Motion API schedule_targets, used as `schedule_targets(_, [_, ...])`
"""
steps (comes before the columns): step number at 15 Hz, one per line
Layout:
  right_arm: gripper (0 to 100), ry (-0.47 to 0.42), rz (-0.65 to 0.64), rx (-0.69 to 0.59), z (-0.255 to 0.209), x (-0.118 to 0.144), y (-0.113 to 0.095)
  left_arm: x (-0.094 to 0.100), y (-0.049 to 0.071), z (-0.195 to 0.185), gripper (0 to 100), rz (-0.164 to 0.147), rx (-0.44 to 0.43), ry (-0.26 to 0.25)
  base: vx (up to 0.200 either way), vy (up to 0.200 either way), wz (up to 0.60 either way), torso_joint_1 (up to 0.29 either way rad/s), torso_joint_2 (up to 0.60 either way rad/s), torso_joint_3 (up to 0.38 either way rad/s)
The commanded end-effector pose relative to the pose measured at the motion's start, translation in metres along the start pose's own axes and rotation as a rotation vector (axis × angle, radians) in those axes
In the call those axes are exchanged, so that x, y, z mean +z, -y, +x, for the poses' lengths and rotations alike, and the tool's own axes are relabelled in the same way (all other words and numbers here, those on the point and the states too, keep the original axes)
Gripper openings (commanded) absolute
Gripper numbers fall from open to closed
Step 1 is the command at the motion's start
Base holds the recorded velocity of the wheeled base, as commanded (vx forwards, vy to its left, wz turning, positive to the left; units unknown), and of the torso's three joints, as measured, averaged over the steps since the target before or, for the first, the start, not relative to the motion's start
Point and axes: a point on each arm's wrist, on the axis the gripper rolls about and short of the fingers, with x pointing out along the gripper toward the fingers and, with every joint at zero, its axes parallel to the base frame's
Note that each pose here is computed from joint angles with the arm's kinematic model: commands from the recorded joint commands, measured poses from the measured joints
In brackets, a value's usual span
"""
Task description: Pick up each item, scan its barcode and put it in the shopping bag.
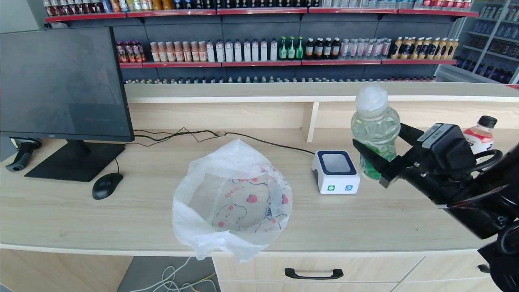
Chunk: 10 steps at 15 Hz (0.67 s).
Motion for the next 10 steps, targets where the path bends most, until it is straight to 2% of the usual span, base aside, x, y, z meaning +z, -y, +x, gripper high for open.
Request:
schedule_targets(1, [0, -0.005, -0.041, 0.007, 0.014, -0.014, 0.002, 0.000, 0.000, 0.000, 100, 0.001, 0.001, 0.002, 0.000, 0.000, 0.00, 0.000, 0.00, 0.000])
schedule_targets(5, [0, 0.113, -0.120, 0.058, 0.051, -0.024, 0.003, 0.001, 0.000, 0.000, 100, 0.004, 0.001, 0.005, 0.000, 0.000, 0.00, 0.000, 0.00, 0.000])
schedule_targets(6, [0, 0.174, -0.153, 0.130, 0.064, -0.035, -0.001, 0.001, 0.000, 0.000, 100, 0.018, 0.001, 0.006, 0.000, 0.000, 0.00, 0.000, 0.00, 0.000])
schedule_targets(8, [0, 0.194, -0.164, 0.175, 0.067, -0.046, -0.001, 0.001, 0.000, 0.000, 100, 0.050, -0.001, 0.006, 0.000, 0.000, 0.00, 0.000, 0.00, 0.000])
schedule_targets(10, [0, 0.189, -0.181, 0.178, 0.065, -0.053, 0.007, 0.001, 0.000, 0.000, 100, 0.047, -0.001, 0.005, 0.000, 0.000, 0.00, 0.000, 0.00, 0.000])
